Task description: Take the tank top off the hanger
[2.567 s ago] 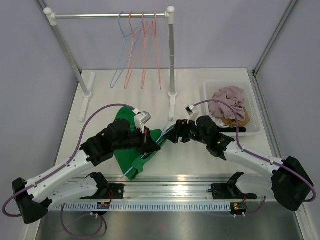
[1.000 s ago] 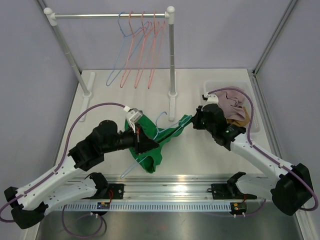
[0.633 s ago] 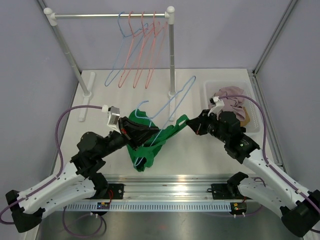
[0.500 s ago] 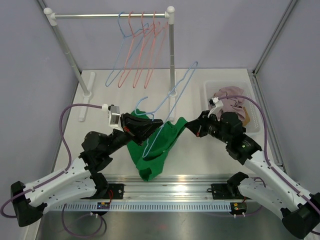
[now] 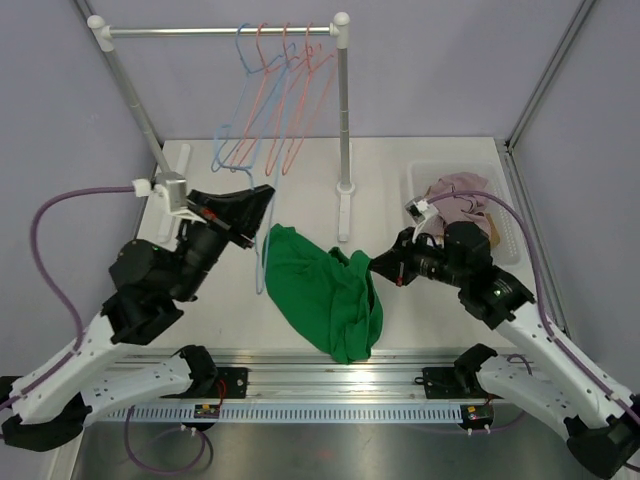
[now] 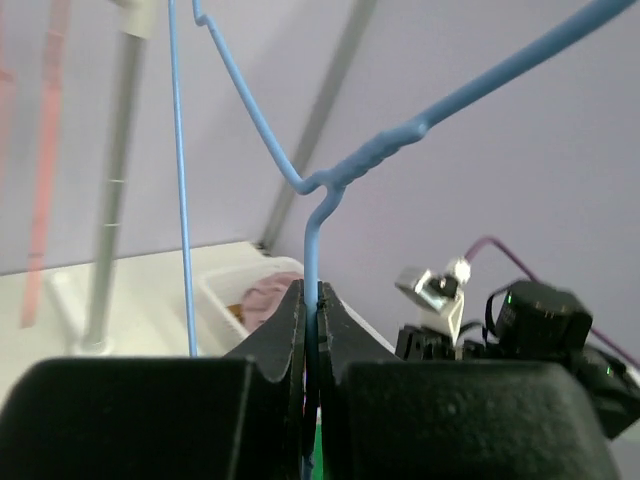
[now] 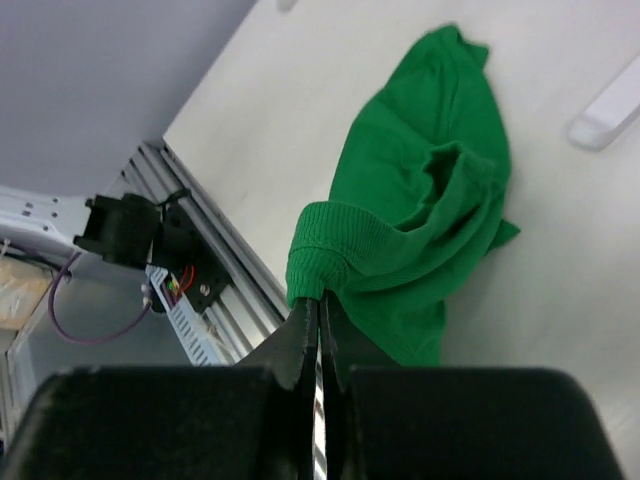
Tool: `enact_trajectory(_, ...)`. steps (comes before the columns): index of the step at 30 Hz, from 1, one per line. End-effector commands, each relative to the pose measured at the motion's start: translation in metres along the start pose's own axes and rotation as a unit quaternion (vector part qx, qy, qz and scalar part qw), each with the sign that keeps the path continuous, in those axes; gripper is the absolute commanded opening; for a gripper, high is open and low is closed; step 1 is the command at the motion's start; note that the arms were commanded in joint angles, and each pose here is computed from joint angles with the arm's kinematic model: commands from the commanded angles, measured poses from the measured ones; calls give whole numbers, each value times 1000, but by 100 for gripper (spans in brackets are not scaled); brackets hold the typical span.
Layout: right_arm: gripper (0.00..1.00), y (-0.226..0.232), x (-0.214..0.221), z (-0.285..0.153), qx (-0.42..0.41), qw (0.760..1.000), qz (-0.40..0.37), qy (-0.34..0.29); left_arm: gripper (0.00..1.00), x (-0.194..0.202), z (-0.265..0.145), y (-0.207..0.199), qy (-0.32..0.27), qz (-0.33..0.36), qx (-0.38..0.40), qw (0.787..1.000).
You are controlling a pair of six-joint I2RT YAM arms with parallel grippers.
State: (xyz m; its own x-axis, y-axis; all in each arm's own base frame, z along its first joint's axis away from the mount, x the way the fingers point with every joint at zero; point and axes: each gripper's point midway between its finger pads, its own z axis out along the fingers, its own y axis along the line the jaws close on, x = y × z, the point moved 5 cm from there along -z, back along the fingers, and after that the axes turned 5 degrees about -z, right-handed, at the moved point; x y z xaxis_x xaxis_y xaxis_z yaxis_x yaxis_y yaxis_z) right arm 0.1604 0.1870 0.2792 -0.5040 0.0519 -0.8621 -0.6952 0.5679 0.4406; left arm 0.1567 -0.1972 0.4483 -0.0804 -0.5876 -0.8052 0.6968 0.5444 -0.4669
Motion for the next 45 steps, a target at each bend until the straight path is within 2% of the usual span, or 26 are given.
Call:
enact_trajectory(1,0,0,16,21,-12,998,2,55,0,-28,-38,40,19,20,-188,982)
enact_trajectory(4,0,3,22,49,11,996,4,84,0,-44,-67,65,31,61,-295,953)
enact_trajectory(5,0,-3,29,64,35,994,9,104,0,-62,-74,65,11,64,-318,946)
enact_trajectory(7,0,-11,23,81,96,990,13,99,0,-71,-84,70,16,79,-346,935)
enact_trajectory(8,0,-15,37,96,119,985,17,127,0,-83,-89,70,1,81,-360,929)
enact_trajectory(9,0,-26,37,104,168,978,15,119,0,-88,-91,70,-2,85,-367,926)
enact_trajectory(10,0,-27,31,112,190,975,17,112,0,-87,-93,73,7,98,-378,921)
enact_trajectory(11,0,-32,46,126,213,968,23,132,0,-96,-95,72,-2,101,-388,916)
enact_trajectory(13,1,-31,49,142,217,966,32,137,0,-95,-91,73,7,111,-392,913)
enact_trajectory(14,7,-32,59,151,220,963,31,153,0,-89,-84,74,20,125,-395,910)
enact_trajectory(16,32,-20,65,159,199,966,24,163,0,-83,-76,75,40,139,-395,907)
enact_trajectory(17,51,-18,65,160,198,966,23,163,0,-76,-67,78,58,144,-391,907)
enact_trajectory(18,82,-16,64,159,200,966,20,160,0,-69,-63,83,71,146,-388,907)
enact_trajectory(19,94,-17,64,156,205,965,17,162,0,-74,-61,92,60,146,-399,903)
enact_trajectory(20,100,-15,56,149,207,967,16,151,0,-67,-53,91,80,132,-366,918)
enact_trajectory(22,100,-19,52,137,225,964,6,144,0,-67,-49,109,77,125,-375,915)
enact_trajectory(23,100,-14,42,128,221,967,5,128,0,-62,-43,108,95,116,-348,925)
enact_trajectory(28,99,-11,33,95,226,968,-1,110,0,-62,-22,137,126,101,-325,932)
enact_trajectory(29,99,-8,26,87,221,970,-1,97,0,-60,-15,130,146,86,-281,945)
enact_trajectory(31,100,-6,24,75,216,972,-4,87,0,-63,-5,141,165,74,-279,943)
enact_trajectory(34,100,-3,21,63,208,975,-3,72,0,-58,5,162,203,76,-300,929)
enact_trajectory(35,99,-2,20,61,202,977,-2,71,0,-70,12,159,196,76,-290,934)
enact_trajectory(37,100,0,19,58,197,978,-6,69,0,-73,19,178,210,55,-301,928)
enact_trajectory(42,99,-1,22,56,197,977,-15,79,0,-114,46,181,175,44,-274,945)
enact_trajectory(44,99,-1,23,56,195,977,-17,79,0,-113,62,195,189,25,-265,945)
enact_trajectory(45,99,-1,22,56,194,978,-17,79,0,-121,70,189,183,23,-249,951)
